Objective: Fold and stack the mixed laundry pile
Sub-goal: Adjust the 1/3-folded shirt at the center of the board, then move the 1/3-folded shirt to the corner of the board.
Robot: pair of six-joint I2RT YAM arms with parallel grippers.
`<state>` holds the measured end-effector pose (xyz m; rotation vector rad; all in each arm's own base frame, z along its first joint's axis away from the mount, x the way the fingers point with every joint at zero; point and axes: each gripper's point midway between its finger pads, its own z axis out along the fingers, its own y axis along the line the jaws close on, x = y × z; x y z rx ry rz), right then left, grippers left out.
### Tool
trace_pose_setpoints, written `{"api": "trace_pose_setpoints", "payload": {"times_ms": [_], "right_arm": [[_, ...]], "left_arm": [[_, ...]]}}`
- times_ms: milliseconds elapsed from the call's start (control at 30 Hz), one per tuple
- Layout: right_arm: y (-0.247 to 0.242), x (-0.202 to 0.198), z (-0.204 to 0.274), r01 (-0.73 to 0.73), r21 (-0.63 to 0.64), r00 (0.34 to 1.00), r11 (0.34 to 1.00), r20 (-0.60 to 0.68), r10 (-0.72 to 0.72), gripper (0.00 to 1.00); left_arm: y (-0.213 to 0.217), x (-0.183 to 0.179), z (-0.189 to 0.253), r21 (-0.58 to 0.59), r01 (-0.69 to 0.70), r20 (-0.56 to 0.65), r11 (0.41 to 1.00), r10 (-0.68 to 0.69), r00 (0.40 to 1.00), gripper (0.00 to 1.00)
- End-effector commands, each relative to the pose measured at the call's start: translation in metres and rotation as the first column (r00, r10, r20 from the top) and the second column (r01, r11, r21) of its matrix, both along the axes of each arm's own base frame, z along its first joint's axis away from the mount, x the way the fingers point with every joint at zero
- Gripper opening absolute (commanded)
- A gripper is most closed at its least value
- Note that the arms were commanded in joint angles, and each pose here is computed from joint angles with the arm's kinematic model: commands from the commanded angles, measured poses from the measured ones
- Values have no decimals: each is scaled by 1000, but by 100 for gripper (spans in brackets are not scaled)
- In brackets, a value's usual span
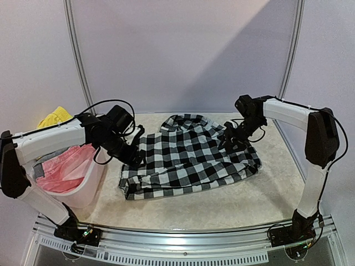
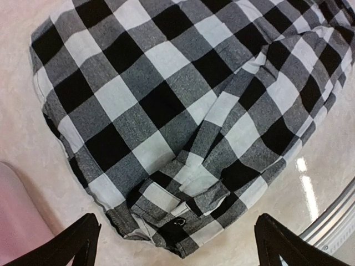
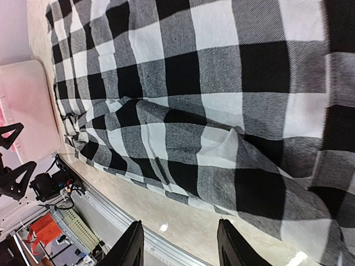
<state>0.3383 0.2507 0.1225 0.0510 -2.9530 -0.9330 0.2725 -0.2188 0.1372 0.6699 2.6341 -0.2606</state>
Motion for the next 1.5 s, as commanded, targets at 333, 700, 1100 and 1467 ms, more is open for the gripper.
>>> {"api": "trace_pose_setpoints", "payload": {"times_ms": [333, 700, 1100, 1467], "right_arm": [[21, -1, -51, -66, -15, 997, 998, -30, 65, 33], [2, -23, -101, -57, -91, 994, 994, -94, 49, 27], [-37, -72, -145, -49, -229, 981, 972, -194, 4, 26], [-73, -150, -148, -44, -353, 949, 935, -308, -71, 26]], "left_arm": [[-47, -15, -66, -59, 2, -239, 998, -16, 971, 84], [-70, -22, -107, 22, 83, -273, 996, -74, 959, 72], [-65, -50, -140, 108, 182, -303, 977, -142, 942, 69], [-52, -98, -148, 145, 257, -356, 955, -192, 915, 68]]}}
